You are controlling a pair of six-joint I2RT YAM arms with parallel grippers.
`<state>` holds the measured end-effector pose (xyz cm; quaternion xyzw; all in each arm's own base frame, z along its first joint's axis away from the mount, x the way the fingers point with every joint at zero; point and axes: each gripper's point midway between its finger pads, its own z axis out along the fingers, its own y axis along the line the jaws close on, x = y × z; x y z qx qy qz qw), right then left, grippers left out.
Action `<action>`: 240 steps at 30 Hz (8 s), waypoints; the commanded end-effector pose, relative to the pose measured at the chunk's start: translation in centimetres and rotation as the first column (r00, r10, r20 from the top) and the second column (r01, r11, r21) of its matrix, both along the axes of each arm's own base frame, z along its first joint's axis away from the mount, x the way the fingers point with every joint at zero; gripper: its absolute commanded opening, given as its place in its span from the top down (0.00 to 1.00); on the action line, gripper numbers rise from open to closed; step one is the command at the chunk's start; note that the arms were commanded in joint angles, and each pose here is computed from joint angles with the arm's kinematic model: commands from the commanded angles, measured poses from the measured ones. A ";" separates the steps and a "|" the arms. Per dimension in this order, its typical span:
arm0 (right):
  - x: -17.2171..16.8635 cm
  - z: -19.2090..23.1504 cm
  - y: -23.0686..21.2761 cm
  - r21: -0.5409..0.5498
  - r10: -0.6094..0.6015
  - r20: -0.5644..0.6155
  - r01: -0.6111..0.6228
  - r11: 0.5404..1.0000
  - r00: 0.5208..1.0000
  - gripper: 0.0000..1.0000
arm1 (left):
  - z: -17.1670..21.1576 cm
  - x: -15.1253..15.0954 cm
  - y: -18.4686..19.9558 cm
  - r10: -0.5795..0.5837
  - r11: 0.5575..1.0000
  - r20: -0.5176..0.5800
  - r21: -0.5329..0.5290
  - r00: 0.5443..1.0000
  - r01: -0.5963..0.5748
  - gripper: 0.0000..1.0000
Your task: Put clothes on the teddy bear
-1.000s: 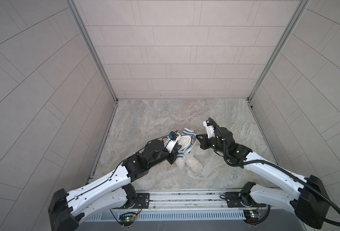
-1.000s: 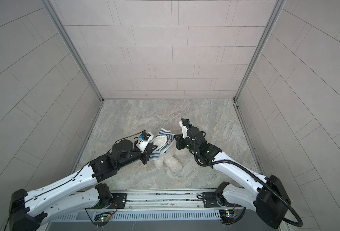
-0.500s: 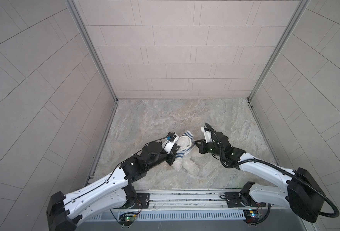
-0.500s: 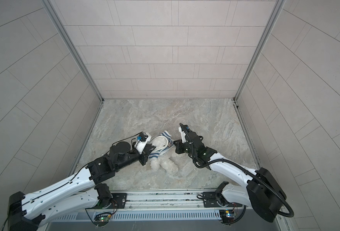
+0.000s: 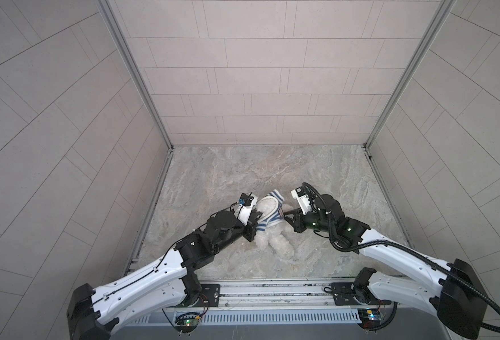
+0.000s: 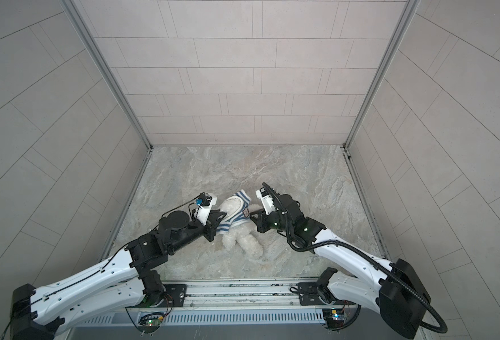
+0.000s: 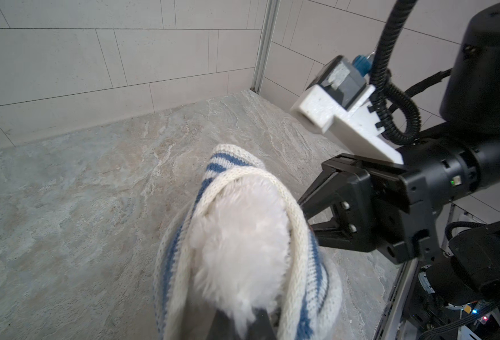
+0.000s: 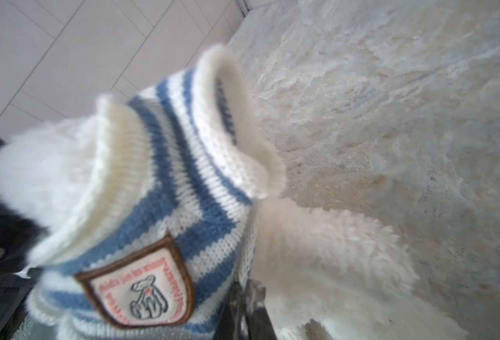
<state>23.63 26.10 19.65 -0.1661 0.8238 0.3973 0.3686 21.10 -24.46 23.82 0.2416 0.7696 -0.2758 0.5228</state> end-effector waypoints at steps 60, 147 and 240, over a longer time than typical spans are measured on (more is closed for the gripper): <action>-2.5 0.4 7.6 0.129 0.011 0.146 -0.030 0.991 0.989 0.61 | -1.8 1.4 0.9 0.032 0.691 -0.607 -0.560 0.794 -0.456 1.00; 0.9 2.7 0.9 0.192 -0.120 -0.037 0.125 0.973 0.992 0.50 | -1.5 -3.7 0.0 -0.194 0.981 -0.041 -0.005 0.980 0.194 1.00; -5.5 0.8 2.4 0.002 0.081 0.213 -0.084 0.996 0.974 0.45 | -2.8 -0.5 2.5 0.127 0.950 -0.276 -0.241 0.953 -0.197 1.00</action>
